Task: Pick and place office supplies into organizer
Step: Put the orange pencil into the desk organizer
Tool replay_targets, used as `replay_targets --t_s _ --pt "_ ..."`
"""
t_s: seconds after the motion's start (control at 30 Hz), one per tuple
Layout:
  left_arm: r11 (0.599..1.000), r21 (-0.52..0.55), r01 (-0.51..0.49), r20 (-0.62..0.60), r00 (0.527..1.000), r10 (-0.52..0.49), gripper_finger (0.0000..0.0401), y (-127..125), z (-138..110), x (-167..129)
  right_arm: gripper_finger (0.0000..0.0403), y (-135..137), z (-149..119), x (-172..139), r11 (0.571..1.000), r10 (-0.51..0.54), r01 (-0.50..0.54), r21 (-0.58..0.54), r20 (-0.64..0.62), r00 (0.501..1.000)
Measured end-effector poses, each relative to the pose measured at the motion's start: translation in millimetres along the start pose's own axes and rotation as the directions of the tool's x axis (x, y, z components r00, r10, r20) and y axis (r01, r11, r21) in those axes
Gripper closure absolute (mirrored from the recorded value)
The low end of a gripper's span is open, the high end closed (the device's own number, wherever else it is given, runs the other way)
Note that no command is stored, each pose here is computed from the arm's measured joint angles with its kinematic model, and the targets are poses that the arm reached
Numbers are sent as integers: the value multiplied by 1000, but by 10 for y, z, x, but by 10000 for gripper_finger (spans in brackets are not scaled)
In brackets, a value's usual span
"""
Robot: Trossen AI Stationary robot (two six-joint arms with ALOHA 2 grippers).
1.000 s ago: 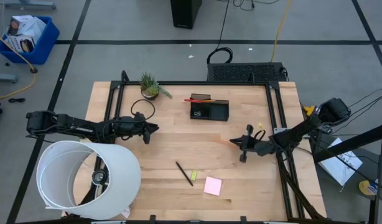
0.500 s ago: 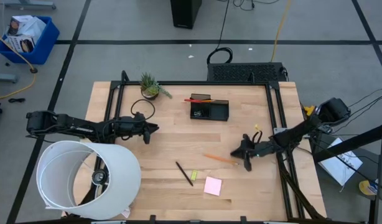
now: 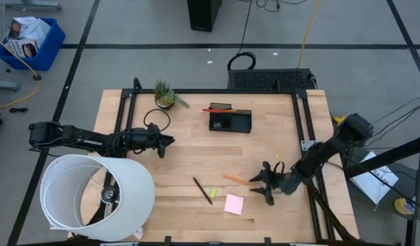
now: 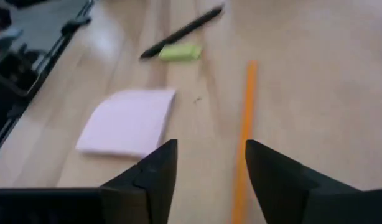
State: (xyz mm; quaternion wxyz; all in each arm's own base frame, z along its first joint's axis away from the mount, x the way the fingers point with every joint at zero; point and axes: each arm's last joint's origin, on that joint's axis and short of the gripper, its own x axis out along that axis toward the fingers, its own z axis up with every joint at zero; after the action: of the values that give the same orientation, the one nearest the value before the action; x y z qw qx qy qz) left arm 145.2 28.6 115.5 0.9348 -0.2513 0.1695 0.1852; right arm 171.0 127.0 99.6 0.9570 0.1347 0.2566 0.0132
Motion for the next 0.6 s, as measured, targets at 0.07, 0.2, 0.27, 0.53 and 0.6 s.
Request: replay_targets --t_s 0.07,0.2,0.27,0.53,0.6 --pt "1000 3 0 0 1000 0 308 0 0 0 211 106 -70 58 999 -26 26 -22 1 1000" --pt "1000 8 3 15 1000 -3 308 -6 13 0 212 283 -178 118 993 -91 94 -75 52 995" --pt "1000 16 8 35 999 -9 308 -15 31 0 218 310 -263 118 982 -140 149 -113 76 987" --pt "999 29 32 60 998 -33 308 -33 59 -2 247 232 -559 142 963 -260 264 -47 84 962" --pt "999 29 31 61 998 -33 308 -33 59 -2 249 221 -612 150 958 -274 280 -53 99 957"
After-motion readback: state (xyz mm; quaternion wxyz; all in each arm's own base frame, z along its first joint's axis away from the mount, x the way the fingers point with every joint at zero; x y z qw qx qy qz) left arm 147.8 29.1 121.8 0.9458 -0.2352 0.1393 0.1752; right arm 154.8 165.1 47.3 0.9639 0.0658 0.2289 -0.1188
